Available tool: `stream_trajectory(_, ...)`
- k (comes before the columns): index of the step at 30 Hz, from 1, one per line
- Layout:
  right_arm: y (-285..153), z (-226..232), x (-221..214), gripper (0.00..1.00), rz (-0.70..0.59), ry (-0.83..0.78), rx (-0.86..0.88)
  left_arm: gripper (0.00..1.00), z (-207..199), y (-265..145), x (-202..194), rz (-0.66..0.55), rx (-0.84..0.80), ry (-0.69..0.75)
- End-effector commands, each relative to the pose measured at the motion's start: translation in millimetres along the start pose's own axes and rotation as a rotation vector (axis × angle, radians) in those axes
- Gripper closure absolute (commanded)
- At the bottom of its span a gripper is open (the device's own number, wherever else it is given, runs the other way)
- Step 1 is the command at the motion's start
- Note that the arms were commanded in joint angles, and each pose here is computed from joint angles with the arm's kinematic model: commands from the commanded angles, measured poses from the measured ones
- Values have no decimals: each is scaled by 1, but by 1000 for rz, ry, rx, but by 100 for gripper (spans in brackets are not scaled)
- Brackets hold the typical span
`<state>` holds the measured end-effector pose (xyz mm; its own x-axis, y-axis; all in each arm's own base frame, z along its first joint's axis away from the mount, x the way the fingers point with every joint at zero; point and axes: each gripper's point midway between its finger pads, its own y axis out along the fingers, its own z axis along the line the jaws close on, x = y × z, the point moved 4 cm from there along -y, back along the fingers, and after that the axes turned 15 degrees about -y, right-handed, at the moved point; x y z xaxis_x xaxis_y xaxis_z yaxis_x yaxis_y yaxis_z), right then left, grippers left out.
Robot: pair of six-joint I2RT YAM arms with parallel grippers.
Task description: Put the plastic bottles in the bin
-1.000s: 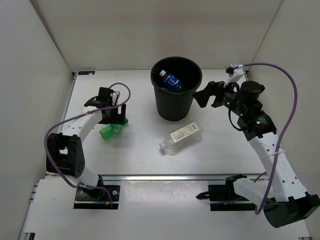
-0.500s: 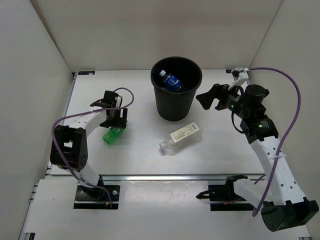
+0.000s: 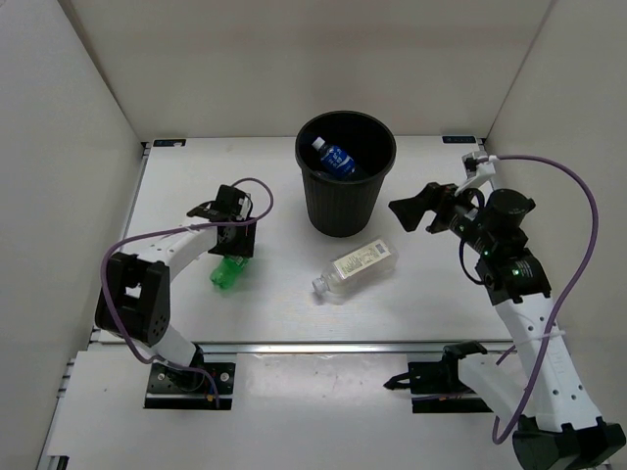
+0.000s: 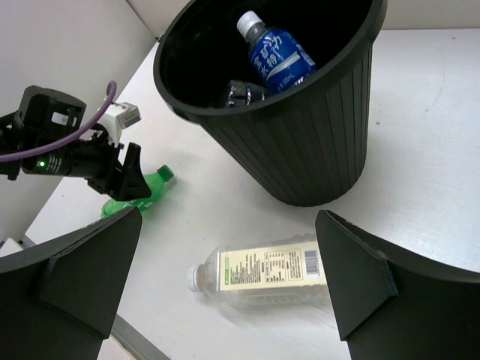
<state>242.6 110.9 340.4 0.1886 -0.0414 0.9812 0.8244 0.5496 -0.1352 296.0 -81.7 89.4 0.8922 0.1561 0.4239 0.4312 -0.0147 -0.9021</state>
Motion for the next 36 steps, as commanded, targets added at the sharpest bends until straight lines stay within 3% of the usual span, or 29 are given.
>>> stream_trajectory(1, -10, 7, -8, 1, -24, 16, -1, 29, -7, 2, -19, 43, 13, 2)
stream_trajectory(6, -19, 7, -16, 1, -12, 15, -22, 58, -16, -9, -5, 12, 0, -26)
stream_trajectory(13, -22, 4, -12, 1, -25, 12, -23, 63, -42, -96, 67, -237, -100, -73)
stream_trajectory(16, -20, 6, -11, 1, -16, 13, -7, 65, -49, -124, 81, -276, -152, -96)
stream_trajectory(19, -18, 7, -10, 1, -14, 19, -1, 44, -46, -128, 81, -262, -132, -92)
stream_trajectory(20, -19, 8, -9, 1, -24, 20, 1, 27, -40, -120, 75, -229, -115, -100)
stream_trajectory(21, -17, 8, -15, 1, -14, 30, 3, 18, -37, -115, 69, -210, -107, -105)
stream_trajectory(22, -17, 8, -16, 1, -14, 31, 2, 3, -33, -106, 59, -171, -119, -114)
stream_trajectory(29, -12, 6, -27, 1, 37, 43, 11, 1, -14, -54, -19, -8, -85, -111)
stream_trajectory(36, -6, 12, -32, 1, 54, 57, 42, 1, -11, -17, -50, 80, -39, -109)
